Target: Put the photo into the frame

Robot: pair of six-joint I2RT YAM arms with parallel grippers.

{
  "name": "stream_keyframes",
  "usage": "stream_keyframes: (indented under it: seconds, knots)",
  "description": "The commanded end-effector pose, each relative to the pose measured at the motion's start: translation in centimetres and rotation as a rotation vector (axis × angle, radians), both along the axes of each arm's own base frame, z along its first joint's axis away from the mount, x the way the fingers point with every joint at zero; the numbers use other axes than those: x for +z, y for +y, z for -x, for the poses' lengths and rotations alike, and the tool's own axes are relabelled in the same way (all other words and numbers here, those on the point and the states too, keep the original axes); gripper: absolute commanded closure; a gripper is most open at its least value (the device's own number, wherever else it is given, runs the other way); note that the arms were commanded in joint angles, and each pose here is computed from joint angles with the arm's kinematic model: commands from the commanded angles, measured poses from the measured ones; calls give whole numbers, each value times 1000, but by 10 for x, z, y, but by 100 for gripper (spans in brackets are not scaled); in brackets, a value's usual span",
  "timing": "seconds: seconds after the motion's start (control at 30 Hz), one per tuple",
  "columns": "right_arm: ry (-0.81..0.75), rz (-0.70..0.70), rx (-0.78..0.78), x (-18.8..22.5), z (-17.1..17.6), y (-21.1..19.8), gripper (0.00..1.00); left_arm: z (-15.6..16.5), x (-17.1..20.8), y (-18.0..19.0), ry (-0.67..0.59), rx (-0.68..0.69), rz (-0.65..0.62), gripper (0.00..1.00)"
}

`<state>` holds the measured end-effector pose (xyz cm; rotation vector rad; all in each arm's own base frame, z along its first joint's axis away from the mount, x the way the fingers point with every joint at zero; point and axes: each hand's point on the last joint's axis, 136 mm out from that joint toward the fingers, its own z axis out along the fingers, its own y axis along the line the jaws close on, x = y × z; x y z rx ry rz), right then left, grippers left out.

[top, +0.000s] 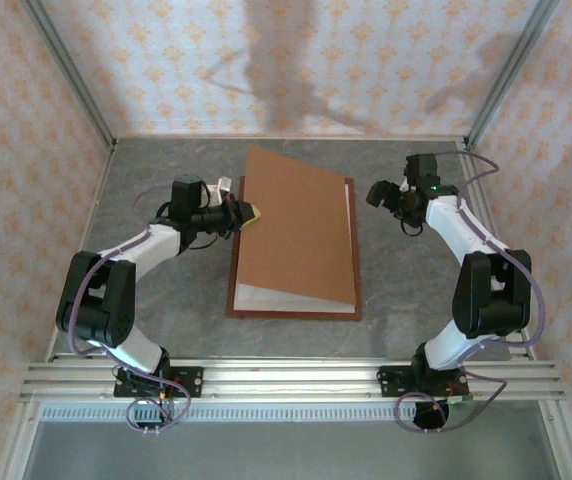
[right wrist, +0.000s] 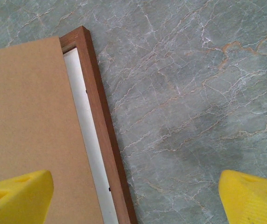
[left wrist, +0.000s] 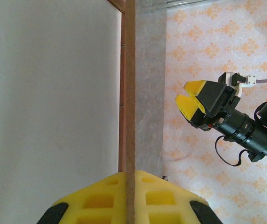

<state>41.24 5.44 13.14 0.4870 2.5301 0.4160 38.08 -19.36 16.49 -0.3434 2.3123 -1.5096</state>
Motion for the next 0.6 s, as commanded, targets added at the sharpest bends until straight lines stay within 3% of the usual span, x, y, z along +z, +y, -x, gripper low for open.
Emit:
stream_keyframes:
  seconds: [0.0,0.33,0.57]
  knots:
    - [5,21,15,3,5,0,9,-4,28,-10,-108,-78,22,100]
    - [18,23,18,0,5,0,9,-1,17,-6,-79,-109,-56,100]
    - [18,24,17,0,5,1,9,-8,16,-8,-64,-81,-16,100]
